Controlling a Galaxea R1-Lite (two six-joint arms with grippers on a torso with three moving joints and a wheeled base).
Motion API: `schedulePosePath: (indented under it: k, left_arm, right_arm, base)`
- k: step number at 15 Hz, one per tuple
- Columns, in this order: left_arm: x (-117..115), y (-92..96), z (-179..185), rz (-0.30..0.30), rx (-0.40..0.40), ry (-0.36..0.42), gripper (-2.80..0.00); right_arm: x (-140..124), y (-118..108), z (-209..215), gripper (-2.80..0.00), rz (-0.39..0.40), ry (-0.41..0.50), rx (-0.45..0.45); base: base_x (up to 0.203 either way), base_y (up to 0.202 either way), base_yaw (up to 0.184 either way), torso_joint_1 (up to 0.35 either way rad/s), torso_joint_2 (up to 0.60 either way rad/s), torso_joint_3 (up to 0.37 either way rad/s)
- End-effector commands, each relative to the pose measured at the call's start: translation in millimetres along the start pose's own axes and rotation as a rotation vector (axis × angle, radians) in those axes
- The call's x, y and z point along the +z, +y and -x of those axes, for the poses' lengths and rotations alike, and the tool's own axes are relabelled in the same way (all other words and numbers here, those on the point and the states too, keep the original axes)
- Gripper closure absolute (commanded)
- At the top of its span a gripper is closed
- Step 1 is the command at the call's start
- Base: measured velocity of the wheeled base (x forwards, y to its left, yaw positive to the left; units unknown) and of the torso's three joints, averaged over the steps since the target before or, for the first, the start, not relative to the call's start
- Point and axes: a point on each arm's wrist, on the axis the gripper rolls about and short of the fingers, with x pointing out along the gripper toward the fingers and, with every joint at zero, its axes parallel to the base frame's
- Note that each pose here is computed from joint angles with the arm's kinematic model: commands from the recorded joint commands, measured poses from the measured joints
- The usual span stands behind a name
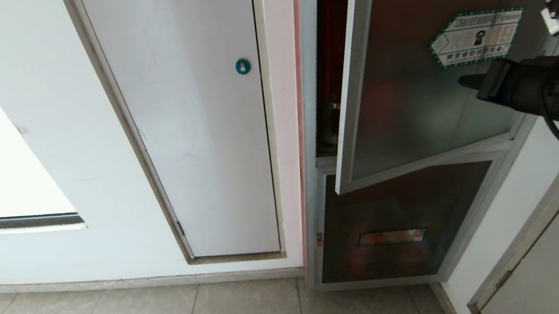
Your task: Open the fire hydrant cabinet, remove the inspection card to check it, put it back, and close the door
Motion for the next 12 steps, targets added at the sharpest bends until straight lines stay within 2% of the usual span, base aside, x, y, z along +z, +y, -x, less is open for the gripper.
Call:
schedulePosePath:
  k: [1, 4, 8, 12]
  left_arm:
    - [0, 0.0, 0, 0.0, 0.0, 0.0, 0.0]
    - [0, 0.0, 0, 0.0, 0.0, 0.0, 0.0]
    - [0, 0.0, 0, 0.0, 0.0, 0.0, 0.0]
    - [0, 0.0, 0, 0.0, 0.0, 0.0, 0.0]
  right_arm:
    - [10, 14, 64, 0.0, 0.013, -0.087, 0.033]
    - [-5, 20, 131, 0.0, 0.024, -0.141, 0.047]
    - [-38, 20, 211, 0.0, 0.057, -0.264, 0.031]
    - [-80, 11, 256, 0.0, 0.12, -0.353, -0.04]
  base:
    - [0.0, 0.0, 0.0, 0.0, 0.0, 0.0]
    - [0.0, 0.0, 0.0, 0.0, 0.0, 0.0]
    - [0.0, 0.0, 0.0, 0.0, 0.0, 0.0]
    - [0.0, 0.0, 0.0, 0.0, 0.0, 0.0]
